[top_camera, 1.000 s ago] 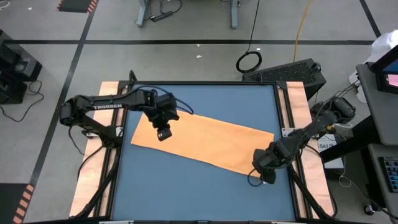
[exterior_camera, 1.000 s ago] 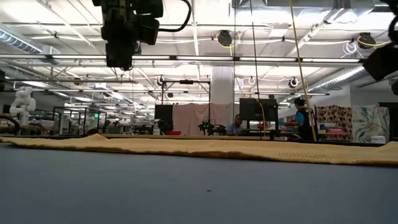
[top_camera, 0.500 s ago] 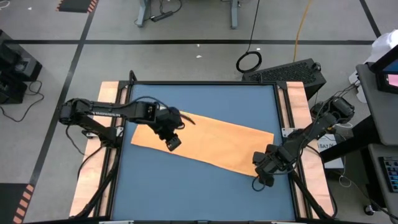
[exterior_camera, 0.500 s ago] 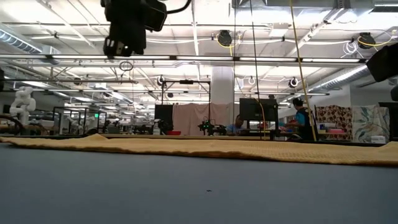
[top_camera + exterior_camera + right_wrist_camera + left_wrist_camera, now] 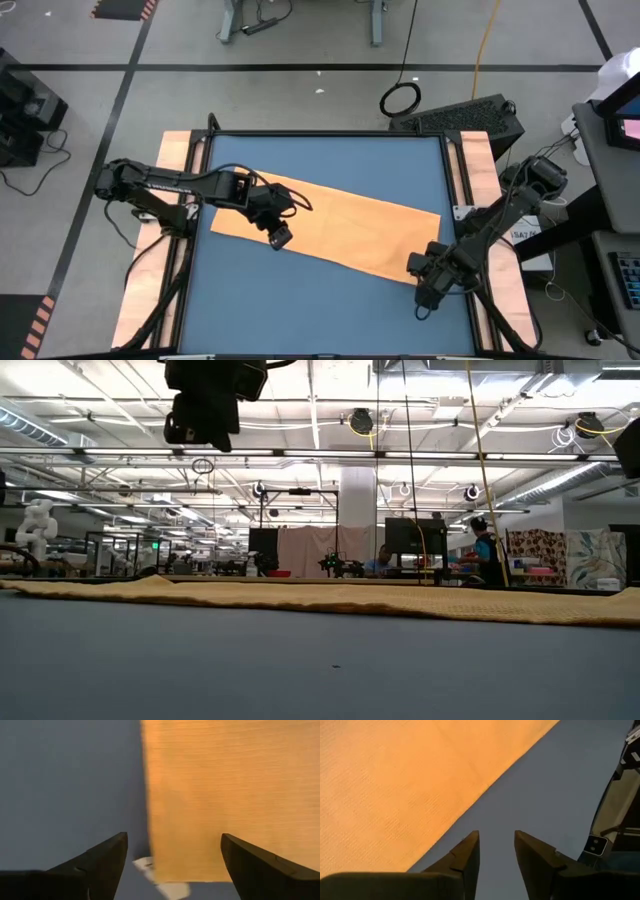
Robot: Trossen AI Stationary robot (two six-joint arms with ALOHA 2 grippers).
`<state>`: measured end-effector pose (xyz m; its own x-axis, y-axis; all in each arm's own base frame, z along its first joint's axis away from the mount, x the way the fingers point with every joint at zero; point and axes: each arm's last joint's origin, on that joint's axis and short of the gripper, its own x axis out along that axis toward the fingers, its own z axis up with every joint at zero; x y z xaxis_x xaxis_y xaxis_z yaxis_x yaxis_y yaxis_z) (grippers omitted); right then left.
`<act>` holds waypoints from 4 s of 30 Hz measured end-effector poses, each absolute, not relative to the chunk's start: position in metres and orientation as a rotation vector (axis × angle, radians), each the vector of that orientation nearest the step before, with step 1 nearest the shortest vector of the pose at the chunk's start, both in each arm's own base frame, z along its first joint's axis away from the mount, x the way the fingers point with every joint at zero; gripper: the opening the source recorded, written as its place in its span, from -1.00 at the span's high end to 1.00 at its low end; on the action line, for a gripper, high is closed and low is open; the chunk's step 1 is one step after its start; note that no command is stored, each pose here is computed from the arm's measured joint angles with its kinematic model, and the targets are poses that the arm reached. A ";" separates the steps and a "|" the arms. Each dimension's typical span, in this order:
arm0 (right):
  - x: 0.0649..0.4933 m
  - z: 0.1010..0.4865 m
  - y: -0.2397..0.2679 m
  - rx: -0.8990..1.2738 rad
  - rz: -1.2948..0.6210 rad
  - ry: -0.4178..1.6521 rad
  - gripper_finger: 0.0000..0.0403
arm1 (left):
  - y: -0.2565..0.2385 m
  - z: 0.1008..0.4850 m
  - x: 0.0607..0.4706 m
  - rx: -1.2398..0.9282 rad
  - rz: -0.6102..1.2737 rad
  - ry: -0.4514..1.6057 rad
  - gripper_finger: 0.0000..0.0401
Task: Roll towel into tight, uniform cylinder
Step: Fold the orange microfiber cloth
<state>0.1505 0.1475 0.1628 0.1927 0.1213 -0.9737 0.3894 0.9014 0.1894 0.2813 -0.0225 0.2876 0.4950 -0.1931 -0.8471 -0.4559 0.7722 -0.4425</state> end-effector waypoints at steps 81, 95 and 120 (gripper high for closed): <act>0.100 0.134 0.164 0.388 -0.195 1.226 0.19 | -0.088 0.279 0.286 -0.424 0.212 0.949 0.36; 0.108 0.135 0.165 0.494 -0.199 1.226 0.95 | -0.088 0.286 0.300 -0.264 0.205 0.767 0.36; 0.121 0.199 0.152 1.092 -0.033 1.001 1.00 | -0.139 0.226 0.444 -0.091 -0.224 0.317 0.14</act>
<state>0.1211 0.1520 0.1993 0.5840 0.4313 -0.6877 0.4755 0.5048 0.7205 0.4435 -0.1394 0.2259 0.9255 -0.2326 -0.2989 0.2041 0.9711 -0.1239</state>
